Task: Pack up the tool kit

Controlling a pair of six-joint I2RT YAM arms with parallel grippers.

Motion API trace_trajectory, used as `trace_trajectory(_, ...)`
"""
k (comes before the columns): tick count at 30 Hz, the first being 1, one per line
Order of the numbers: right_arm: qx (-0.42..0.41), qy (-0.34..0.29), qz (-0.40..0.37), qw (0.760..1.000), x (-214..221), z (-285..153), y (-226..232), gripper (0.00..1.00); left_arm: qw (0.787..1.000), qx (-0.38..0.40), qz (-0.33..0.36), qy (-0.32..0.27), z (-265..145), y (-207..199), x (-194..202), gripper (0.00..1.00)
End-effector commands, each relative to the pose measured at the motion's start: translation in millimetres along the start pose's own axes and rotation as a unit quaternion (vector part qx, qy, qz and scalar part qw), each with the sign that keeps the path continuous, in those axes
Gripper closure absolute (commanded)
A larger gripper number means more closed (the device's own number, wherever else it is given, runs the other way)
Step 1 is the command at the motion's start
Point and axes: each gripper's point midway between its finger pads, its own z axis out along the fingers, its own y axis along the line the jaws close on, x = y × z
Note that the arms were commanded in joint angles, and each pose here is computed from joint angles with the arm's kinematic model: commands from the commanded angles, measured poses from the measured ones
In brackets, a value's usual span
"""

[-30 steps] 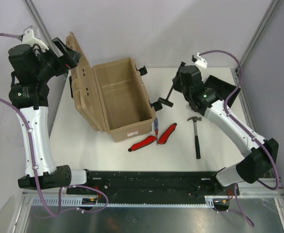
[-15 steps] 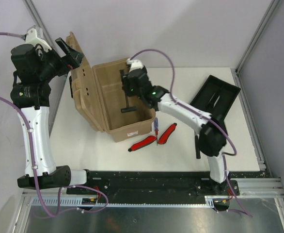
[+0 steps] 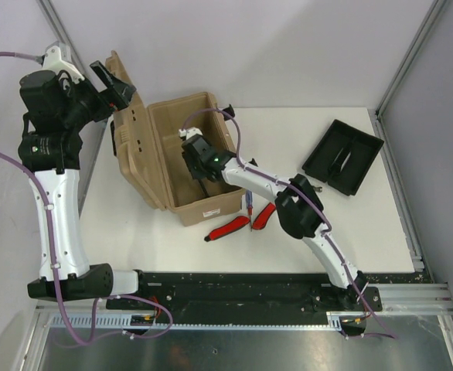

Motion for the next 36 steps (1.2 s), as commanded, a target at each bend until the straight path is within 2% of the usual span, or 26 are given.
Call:
trace_trajectory(1, 0.005, -0.025, -0.007, 1.000, -29, -7, 1, 0.56, 1.000, 0.015, 0.009, -0.012, -4, -9, -6, 0.01)
trace_trajectory(3, 0.007, -0.037, 0.004, 0.999, -41, -14, -1, 0.45, 1.000, 0.014, 0.009, -0.012, -4, -8, -6, 0.00)
trace_trajectory(5, 0.004, -0.055, 0.016, 0.998, -57, -26, -3, 0.40, 1.000, 0.015, 0.010, -0.014, -4, -9, -7, 0.00)
trace_trajectory(9, 0.001, -0.105, 0.033, 0.994, -101, -68, -9, 0.38, 0.999, 0.031, 0.017, -0.030, -12, -20, -20, 0.00)
trace_trajectory(12, -0.003, -0.152, 0.052, 0.987, -136, -115, -16, 0.37, 0.998, 0.038, 0.023, -0.036, -16, -25, -25, 0.01)
trace_trajectory(15, 0.006, -0.205, 0.077, 0.976, -164, -170, -37, 0.36, 0.998, 0.040, 0.022, -0.032, -16, -25, -22, 0.01)
trace_trajectory(17, 0.021, -0.229, 0.098, 0.968, -166, -198, -59, 0.35, 0.998, 0.042, 0.022, -0.030, -15, -25, -21, 0.01)
trace_trajectory(22, 0.120, -0.223, 0.184, 0.950, -118, -235, -152, 0.32, 0.998, 0.045, 0.021, -0.027, -15, -26, -19, 0.00)
trace_trajectory(27, 0.233, -0.137, 0.281, 0.921, -26, -238, -234, 0.32, 0.999, 0.045, 0.018, -0.022, -13, -25, -17, 0.00)
trace_trajectory(31, 0.306, -0.053, 0.333, 0.891, 51, -234, -271, 0.31, 0.999, 0.045, 0.017, -0.021, -12, -24, -15, 0.01)
trace_trajectory(36, 0.342, 0.020, 0.370, 0.864, 131, -230, -290, 0.29, 0.999, 0.043, 0.016, -0.016, -11, -23, -12, 0.01)
